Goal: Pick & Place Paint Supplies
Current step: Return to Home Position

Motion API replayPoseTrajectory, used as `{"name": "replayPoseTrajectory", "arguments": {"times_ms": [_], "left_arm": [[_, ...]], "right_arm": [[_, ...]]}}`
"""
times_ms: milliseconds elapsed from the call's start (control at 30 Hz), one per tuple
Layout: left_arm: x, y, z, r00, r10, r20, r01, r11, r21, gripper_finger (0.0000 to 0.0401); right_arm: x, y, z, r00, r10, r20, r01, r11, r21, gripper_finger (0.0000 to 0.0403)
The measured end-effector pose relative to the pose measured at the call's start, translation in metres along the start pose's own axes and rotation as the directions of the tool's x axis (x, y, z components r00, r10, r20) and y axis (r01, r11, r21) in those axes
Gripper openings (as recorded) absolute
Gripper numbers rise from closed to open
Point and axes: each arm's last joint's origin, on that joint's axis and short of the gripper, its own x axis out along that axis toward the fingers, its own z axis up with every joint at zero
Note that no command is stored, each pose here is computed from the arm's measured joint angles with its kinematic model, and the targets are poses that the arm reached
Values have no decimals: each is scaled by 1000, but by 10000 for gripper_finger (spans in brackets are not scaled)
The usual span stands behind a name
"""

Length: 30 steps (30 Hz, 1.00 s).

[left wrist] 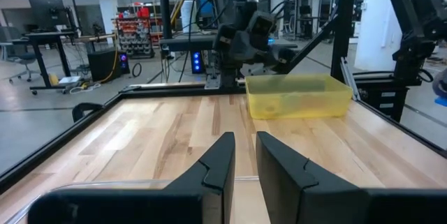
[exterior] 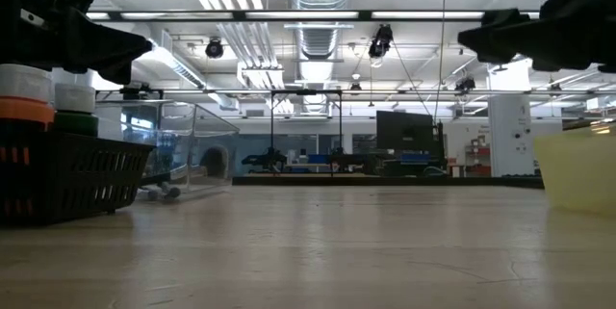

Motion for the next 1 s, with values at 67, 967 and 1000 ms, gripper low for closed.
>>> {"name": "replayPoseTrajectory", "arguments": {"times_ms": [67,967,1000], "left_arm": [[0,0,0,1000,0,1,0,1000,0,66],[0,0,0,1000,0,1,0,1000,0,66],[0,0,0,1000,0,1,0,1000,0,66]], "right_arm": [[-5,-1,-4,999,-38,-15,39,999,23,232],[-45,-1,-7,996,67,-59,-55,980,189,232],[-46,0,-7,995,85,-56,-73,979,189,232]]}}
